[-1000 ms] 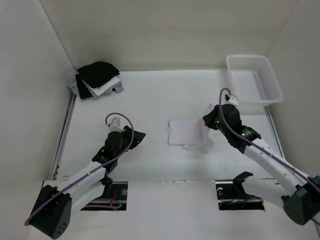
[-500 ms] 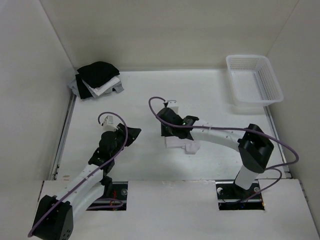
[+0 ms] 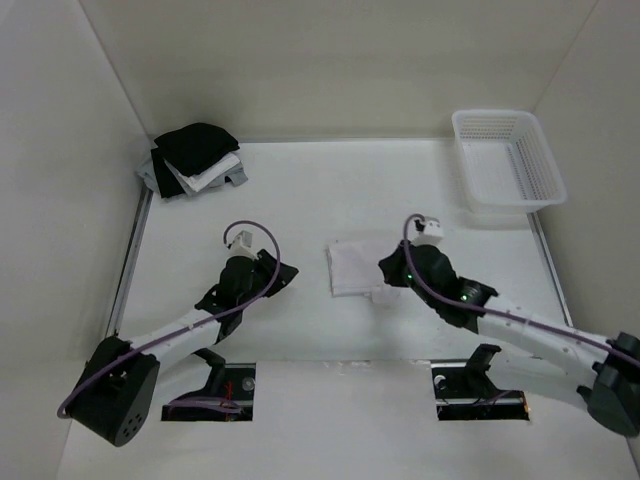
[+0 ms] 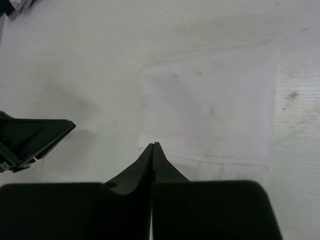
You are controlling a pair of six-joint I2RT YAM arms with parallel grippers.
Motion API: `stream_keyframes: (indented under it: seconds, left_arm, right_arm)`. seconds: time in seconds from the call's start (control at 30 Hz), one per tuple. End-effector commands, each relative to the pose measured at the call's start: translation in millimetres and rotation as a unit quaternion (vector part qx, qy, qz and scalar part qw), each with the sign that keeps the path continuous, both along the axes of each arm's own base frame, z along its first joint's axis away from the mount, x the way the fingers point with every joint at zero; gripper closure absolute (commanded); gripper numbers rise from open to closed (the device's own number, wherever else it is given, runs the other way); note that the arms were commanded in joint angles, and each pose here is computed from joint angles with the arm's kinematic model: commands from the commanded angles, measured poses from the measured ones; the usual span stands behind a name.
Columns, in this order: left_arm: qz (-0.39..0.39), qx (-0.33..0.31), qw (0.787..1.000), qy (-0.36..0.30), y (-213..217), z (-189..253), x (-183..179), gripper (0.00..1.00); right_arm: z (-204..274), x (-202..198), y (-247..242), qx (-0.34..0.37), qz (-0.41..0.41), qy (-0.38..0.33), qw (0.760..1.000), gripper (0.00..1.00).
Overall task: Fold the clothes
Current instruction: Fold the tank top
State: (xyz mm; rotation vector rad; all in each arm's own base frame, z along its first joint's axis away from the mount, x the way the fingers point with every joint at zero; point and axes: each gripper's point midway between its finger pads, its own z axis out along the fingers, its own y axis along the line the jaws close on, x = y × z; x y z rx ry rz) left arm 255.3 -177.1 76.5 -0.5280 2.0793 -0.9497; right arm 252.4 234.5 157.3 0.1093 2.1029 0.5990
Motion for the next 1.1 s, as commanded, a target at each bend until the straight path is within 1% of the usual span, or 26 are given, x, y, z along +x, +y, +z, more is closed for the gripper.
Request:
stream_keyframes:
  seconds: [0.0,0.03,0.07,0.2,0.23,0.3,0.37,0.43,0.5,0.6,0.8,0.97,1.0,1.07]
  left_arm:
    - [-0.024,0.016,0.998,-0.058,-17.3,26.4,18.0,0.69]
    - [-0.026,0.025,0.998,-0.053,-18.1,21.7,17.9,0.69]
    - [-0.029,0.034,0.998,-0.049,-19.5,17.6,17.8,0.68]
    - [-0.039,0.07,0.996,-0.025,-19.1,0.9,17.4,0.67]
    - [-0.039,0.077,0.996,-0.02,-17.7,-1.7,18.4,0.67]
    - [-0.034,0.09,0.995,-0.013,-12.9,-5.8,20.2,0.66]
    - [-0.026,0.096,0.995,-0.011,-7.9,-7.2,22.3,0.66]
    - [-0.021,0.096,0.995,-0.012,-4.8,-6.7,23.2,0.65]
    - [-0.018,0.097,0.995,-0.013,-3.5,-5.7,24.0,0.65]
    - [-0.02,0.1,0.995,-0.019,-3.4,-3.5,25.2,0.65]
    - [-0.031,0.106,0.993,-0.035,-9.1,3.8,28.7,0.67]
    - [-0.043,0.109,0.993,-0.036,-17.4,0.9,30.4,0.69]
    - [-0.046,0.111,0.992,-0.035,-19.2,0.6,30.6,0.69]
    - [-0.049,0.114,0.992,-0.037,-20.0,-0.5,30.2,0.65]
  right_arm:
    - [3.9,4.4,-34.1,0.083,-0.057,-0.053,0.994,1.0]
    - [2.2,6.0,-51.9,0.096,-0.085,-0.063,0.99,1.0]
    - [0.8,9.1,-72.0,0.107,-0.118,-0.075,0.984,0.95]
    - [-2.9,19.5,-140.6,0.126,-0.235,-0.109,0.958,0.67]
    - [-4.5,22.4,-155.4,0.122,-0.259,-0.114,0.951,0.63]
    - [-8.0,27.4,-177.5,0.116,-0.296,-0.118,0.941,0.6]
    - [-14.6,31.9,-192.9,0.103,-0.318,-0.117,0.935,0.59]
    - [-22.5,34.7,-200.9,0.085,-0.32,-0.117,0.936,0.61]
    - [-32.4,34.8,-199.6,0.086,-0.315,-0.114,0.938,0.64]
    - [-44.6,34.7,-200.7,0.09,-0.319,-0.109,0.937,0.66]
    - [-49.8,38.7,-198.4,0.093,-0.312,-0.098,0.94,0.63]
    - [-52.4,42.0,-197.0,0.086,-0.311,-0.09,0.942,0.62]
    - [-53.0,42.3,-196.5,0.086,-0.31,-0.089,0.943,0.62]
    - [-53.3,42.7,-195.5,0.085,-0.309,-0.088,0.943,0.62]
